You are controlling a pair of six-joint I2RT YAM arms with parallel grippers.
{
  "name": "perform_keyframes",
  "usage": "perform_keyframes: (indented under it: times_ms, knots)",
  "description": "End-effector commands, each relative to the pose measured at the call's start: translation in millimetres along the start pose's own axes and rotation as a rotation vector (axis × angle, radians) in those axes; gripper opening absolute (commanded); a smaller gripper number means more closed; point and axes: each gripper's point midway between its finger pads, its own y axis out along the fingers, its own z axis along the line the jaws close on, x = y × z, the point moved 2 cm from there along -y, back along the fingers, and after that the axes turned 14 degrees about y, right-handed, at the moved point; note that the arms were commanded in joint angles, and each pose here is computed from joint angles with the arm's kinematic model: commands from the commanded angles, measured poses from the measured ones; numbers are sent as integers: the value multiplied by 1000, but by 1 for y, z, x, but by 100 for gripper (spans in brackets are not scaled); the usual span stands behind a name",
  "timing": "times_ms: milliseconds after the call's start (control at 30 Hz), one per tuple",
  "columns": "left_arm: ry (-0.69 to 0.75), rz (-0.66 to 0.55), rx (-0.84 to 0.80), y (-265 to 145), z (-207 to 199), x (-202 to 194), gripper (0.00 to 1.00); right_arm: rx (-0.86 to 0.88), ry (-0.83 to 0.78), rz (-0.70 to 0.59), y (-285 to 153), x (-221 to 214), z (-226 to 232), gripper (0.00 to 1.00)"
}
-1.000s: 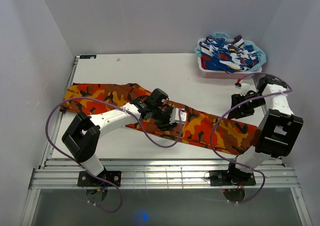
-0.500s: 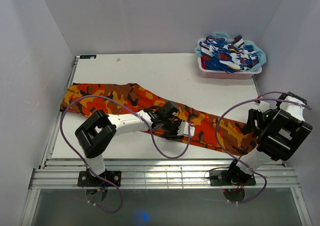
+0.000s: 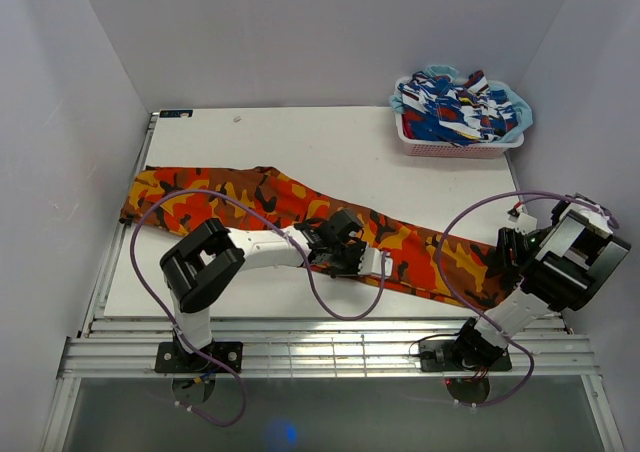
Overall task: Fold and stack the trousers
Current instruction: Fold the trousers
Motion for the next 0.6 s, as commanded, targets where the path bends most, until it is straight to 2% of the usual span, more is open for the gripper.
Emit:
perform_keyframes:
  times_ms: [0,100,200,267,367,567]
  knots:
    - [12,-31,-1,-8,0,10,24,-3,11,0,9,2,-8,52]
    - [6,-50,-11,-15,0,18,22,0,26,2,14,4,-11,45]
    - [5,-57,-18,-20,-1,21,21,-1,30,-5,15,6,-13,43]
    - [-2,-46,-18,-20,-2,19,29,2,30,-7,15,7,-13,44]
    - [0,-33,-13,-18,-2,15,32,6,32,-2,16,6,-13,45]
    - [-5,-42,-5,-13,4,17,13,8,28,-1,15,4,-12,45]
